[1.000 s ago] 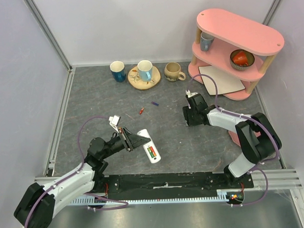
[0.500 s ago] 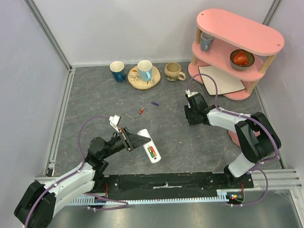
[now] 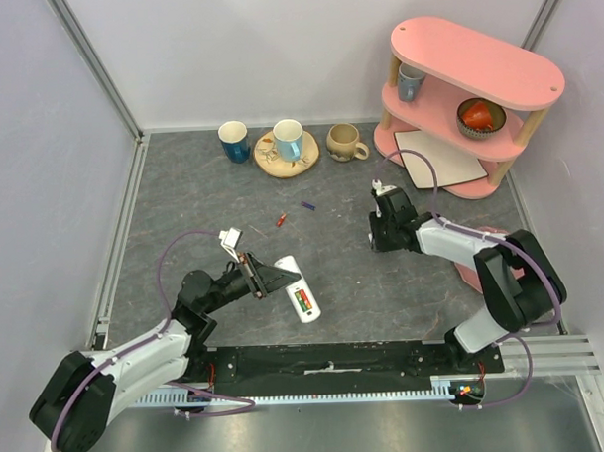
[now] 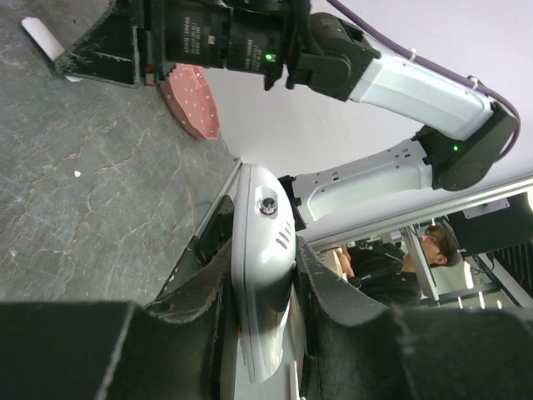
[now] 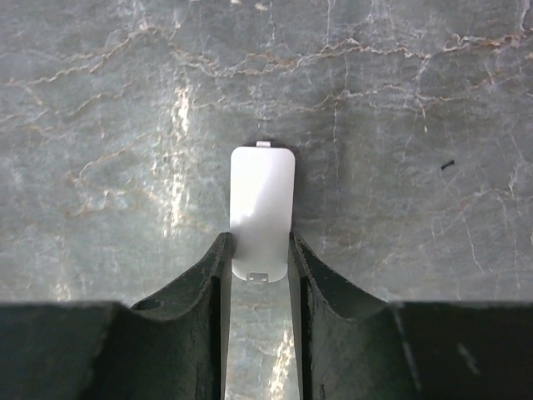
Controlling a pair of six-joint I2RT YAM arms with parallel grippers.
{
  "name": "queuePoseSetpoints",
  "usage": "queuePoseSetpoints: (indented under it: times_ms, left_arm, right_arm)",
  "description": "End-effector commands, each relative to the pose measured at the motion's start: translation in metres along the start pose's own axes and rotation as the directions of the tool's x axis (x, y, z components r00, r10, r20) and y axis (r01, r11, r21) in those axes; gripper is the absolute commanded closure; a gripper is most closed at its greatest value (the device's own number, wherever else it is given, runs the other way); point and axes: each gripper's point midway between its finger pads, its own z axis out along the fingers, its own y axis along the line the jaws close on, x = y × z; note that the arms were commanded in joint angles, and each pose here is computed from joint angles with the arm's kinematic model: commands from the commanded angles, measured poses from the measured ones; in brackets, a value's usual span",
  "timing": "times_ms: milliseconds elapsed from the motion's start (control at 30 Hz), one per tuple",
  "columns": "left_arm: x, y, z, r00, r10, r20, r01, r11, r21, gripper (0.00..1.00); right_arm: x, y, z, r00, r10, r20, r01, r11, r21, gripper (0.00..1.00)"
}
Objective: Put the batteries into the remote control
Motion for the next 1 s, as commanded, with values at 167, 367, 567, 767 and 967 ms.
queuePoseSetpoints:
  times_ms: [167, 367, 567, 767, 967]
  left_arm:
    - [-0.026, -0.018, 0.015, 0.995, 0.052, 0.082, -0.055, 0.998, 0.032, 0.98]
    - [-0.04, -0.015, 0.027, 0.991, 0.039, 0.131, -0.043, 0.999, 0.026, 0.98]
    - [-0.05, -0.016, 0.039, 0.986, 0.041, 0.161, -0.05, 0.997, 0.056, 0.98]
    - [-0.047, -0.002, 0.052, 0.99, -0.004, 0.144, 0.0, 1.0, 0.025, 0.98]
    - [-0.043, 0.012, 0.059, 0.989, -0.023, 0.149, 0.032, 0.998, -0.056, 0.98]
  right_arm:
    - [-0.038, 0.029, -0.084, 0.981, 0.051, 0.189, -0.018, 0.985, -0.169, 0.86]
    - [-0.042, 0.064, -0.159, 0.954, 0.023, 0.299, 0.08, 0.942, -0.327, 1.0]
    - [-0.027, 0.094, -0.214, 0.947, -0.051, 0.316, 0.191, 0.883, -0.429, 1.0]
    - [-0.006, 0.133, -0.244, 0.945, -0.155, 0.289, 0.291, 0.804, -0.518, 1.0]
    - [0.012, 0.159, -0.238, 0.945, -0.244, 0.218, 0.324, 0.784, -0.53, 1.0]
